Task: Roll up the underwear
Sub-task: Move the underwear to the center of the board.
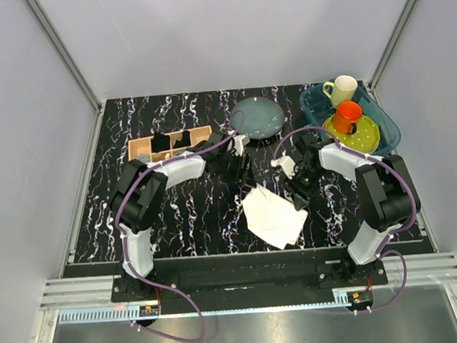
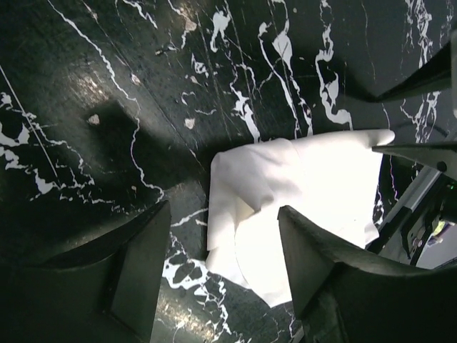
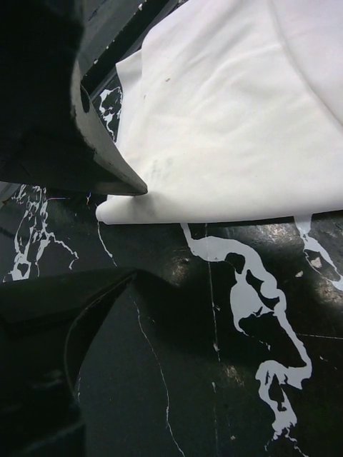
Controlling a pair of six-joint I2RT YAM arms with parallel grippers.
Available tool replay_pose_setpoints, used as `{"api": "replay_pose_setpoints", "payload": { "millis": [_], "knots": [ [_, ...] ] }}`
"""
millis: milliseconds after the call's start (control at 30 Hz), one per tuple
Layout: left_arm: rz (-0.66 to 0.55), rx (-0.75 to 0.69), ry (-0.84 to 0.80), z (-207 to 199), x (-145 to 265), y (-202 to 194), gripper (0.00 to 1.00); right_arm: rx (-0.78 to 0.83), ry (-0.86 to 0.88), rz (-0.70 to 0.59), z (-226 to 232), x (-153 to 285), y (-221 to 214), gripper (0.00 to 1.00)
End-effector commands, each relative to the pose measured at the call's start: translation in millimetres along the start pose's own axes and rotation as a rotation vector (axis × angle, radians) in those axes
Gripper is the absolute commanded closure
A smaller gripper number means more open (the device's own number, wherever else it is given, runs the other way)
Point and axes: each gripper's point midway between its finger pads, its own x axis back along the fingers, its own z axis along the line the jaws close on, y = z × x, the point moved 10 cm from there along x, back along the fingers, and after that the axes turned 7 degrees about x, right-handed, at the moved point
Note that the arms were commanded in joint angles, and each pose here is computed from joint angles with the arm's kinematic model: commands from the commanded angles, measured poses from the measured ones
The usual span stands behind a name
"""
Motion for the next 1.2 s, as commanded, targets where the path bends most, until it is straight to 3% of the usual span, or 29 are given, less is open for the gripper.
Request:
{"api": "replay_pose_setpoints", "payload": {
  "millis": [0, 133, 533, 767, 900, 1167],
  "knots": [
    [-0.053, 0.01, -0.062, -11, -7, 18, 0.37, 0.004, 0.011, -0.02, -3, -3, 0, 0.48],
    [-0.053, 0.039, -0.094, -12, -12, 18, 0.43, 0.001, 0.02, -0.021, -2, -4, 0, 0.5],
    [-0.072, 0.072, -0.18, -17, -16, 18, 0.5, -0.015, 0.053, -0.01, -3, -9, -2, 0.62],
    [-0.044, 0.092, -0.168, -9, -22, 11, 0.66, -0.027, 0.062, -0.006, -4, -9, -3, 0.72],
    [-0.036, 0.108, -0.16, -4, -23, 5, 0.78, -0.03, 0.066, -0.006, -4, -9, -4, 0.82],
    [-0.138, 0.116, -0.151, 2, -12, 10, 0.91, -0.032, 0.026, -0.031, -13, 1, 0, 0.97]
  ]
}}
